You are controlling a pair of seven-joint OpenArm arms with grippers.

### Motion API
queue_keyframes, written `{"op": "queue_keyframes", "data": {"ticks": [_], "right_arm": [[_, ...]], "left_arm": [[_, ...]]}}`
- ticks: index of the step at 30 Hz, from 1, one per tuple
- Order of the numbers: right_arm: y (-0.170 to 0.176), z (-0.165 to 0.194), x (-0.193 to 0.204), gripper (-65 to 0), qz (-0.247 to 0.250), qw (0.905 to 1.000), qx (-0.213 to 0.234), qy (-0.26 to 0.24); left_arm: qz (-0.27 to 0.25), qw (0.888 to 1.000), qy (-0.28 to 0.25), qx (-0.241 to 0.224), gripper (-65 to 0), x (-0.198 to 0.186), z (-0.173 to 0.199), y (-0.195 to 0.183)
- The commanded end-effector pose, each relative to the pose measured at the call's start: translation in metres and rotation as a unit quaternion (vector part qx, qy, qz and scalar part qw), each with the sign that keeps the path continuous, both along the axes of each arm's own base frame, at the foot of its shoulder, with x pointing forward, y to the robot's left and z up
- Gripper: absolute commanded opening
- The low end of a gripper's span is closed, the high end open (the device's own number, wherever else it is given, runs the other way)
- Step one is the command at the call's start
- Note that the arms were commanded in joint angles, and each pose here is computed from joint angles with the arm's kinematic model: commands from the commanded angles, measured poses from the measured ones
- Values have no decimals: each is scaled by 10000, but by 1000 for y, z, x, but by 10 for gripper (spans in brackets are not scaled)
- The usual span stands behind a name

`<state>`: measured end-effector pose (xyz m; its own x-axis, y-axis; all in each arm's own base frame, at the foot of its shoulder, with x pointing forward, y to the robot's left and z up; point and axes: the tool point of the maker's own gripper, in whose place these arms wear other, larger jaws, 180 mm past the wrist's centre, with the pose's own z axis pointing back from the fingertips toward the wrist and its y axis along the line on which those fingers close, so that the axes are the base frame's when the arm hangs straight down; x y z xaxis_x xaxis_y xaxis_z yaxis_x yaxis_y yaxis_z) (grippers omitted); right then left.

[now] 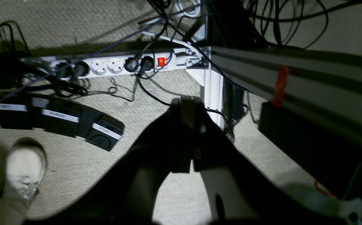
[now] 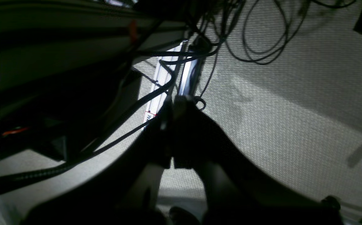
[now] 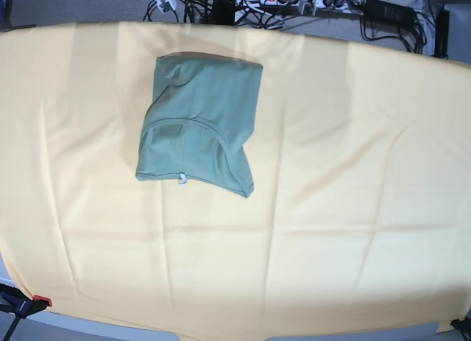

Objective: Fold the T-shirt properly

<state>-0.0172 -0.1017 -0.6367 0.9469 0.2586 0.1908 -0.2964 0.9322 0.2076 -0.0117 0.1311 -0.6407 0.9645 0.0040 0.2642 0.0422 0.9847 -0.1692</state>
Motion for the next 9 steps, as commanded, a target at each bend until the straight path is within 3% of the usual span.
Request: {"op": "queue_keyframes", "data": {"ticks": [1,9], "right_arm": [[-4,1,-10,-650,-6,10000,-22,36],[1,2,-18,-650,43,9998,133,162]], "left_arm": [[-5,10000,-11,-32,-650,-3,1,-1],[268,9996,-5,-49,-650,-3,1,1]]}}
